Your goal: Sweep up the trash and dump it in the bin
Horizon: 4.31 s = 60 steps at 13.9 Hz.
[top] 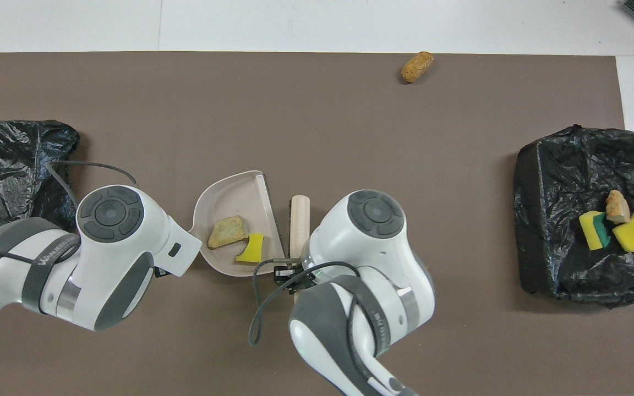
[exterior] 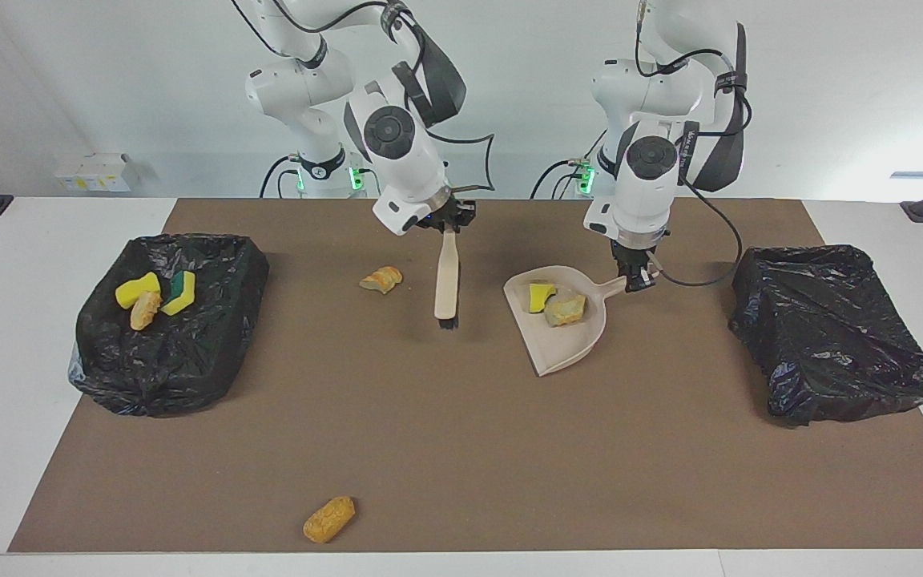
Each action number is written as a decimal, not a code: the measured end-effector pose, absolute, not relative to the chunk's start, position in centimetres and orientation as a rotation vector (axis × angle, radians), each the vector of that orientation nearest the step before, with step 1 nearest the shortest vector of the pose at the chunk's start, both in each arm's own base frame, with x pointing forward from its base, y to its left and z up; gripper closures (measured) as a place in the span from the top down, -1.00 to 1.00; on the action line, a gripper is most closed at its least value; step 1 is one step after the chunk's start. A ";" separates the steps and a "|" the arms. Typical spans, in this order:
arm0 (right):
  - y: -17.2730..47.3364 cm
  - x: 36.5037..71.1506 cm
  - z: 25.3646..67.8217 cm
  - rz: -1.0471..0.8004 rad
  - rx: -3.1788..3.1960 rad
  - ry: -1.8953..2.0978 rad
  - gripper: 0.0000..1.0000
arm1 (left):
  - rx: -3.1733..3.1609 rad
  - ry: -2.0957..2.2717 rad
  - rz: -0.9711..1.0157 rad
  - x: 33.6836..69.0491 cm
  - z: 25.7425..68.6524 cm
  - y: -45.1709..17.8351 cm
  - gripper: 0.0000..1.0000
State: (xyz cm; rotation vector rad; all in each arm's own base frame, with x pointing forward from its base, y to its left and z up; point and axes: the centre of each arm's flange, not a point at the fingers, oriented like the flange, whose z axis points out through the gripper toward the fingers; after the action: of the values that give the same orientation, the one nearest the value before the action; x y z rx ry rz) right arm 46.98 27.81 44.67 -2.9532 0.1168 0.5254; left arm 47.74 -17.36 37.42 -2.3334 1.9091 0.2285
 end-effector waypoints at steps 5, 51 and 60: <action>23.3 48.6 44.0 0.418 -3.226 0.107 -0.48 | -2.334 1.908 0.228 47.7 37.4 -17.4 -0.37; 26.9 65.1 31.8 0.233 -3.194 -1.059 -0.48 | -2.349 1.888 0.226 47.8 37.4 -17.3 -0.37; 36.2 56.1 31.9 0.361 -3.008 -1.077 -0.48 | -2.424 1.797 0.213 47.8 37.4 -17.2 -0.37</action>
State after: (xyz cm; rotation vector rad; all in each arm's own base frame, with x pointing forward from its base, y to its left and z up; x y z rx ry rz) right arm 56.12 36.18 31.85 -3.0080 -1.0772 0.3614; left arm 47.81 -17.19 37.39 -2.4245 1.7966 0.2133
